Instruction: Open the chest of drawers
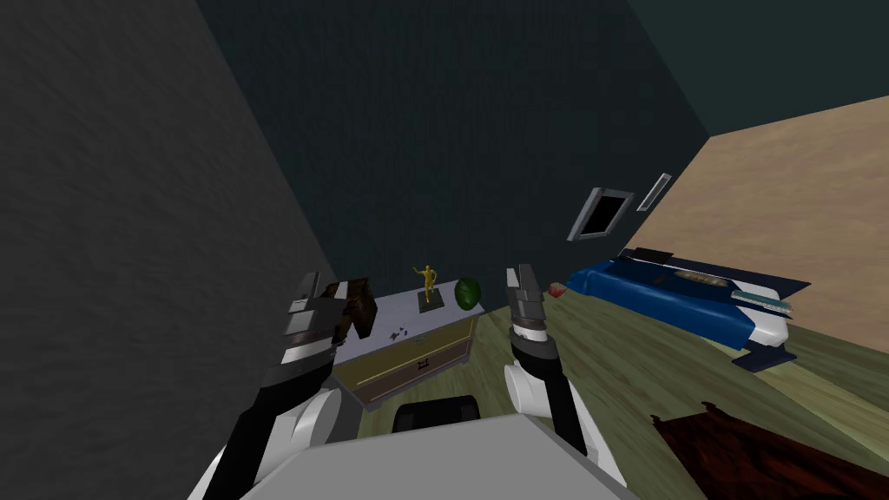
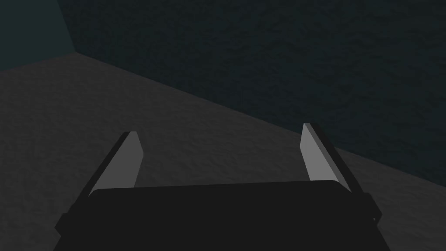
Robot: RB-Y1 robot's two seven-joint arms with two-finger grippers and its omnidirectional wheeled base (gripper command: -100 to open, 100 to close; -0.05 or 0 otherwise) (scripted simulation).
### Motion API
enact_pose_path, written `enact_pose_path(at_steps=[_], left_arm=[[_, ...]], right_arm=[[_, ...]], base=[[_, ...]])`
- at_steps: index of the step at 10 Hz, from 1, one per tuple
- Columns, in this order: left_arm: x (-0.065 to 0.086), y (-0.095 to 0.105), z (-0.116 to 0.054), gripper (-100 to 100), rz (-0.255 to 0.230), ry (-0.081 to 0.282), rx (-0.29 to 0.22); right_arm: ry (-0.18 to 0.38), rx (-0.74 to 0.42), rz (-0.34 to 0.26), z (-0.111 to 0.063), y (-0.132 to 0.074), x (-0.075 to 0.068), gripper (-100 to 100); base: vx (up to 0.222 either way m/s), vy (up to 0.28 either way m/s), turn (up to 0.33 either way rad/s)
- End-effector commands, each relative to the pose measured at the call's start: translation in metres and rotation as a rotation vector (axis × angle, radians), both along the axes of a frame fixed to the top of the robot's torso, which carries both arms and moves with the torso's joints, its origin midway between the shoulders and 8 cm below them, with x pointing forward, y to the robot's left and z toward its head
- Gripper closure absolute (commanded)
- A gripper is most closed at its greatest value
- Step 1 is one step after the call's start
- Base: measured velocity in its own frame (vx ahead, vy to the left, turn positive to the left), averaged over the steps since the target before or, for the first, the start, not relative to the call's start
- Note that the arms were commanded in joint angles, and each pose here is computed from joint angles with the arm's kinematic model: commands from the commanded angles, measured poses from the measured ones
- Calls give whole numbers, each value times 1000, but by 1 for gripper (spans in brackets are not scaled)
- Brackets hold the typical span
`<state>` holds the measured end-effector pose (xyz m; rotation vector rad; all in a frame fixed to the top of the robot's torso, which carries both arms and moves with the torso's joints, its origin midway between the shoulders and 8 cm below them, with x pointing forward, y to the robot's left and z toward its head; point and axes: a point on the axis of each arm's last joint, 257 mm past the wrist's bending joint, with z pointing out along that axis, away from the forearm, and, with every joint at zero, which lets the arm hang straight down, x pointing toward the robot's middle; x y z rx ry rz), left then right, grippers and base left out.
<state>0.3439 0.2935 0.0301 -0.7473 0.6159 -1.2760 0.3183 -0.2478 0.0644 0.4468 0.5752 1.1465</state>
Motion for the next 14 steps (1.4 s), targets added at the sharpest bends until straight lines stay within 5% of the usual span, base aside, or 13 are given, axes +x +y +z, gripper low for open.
enact_pose_path(at_steps=[1,9,10,14], left_arm=[[0,0,0,0,0,0,0],[0,0,0,0,0,0,0],[2,-4,-4,-100,-17,9,28],[13,-12,-25,-100,-63,44,104]], right_arm=[[0,0,0,0,0,0,0],[0,0,0,0,0,0,0],[0,0,0,0,0,0,0],[0,0,0,0,0,0,0]], base=[[0,0,0],[0,0,0],[7,-8,9],[6,-28,20]])
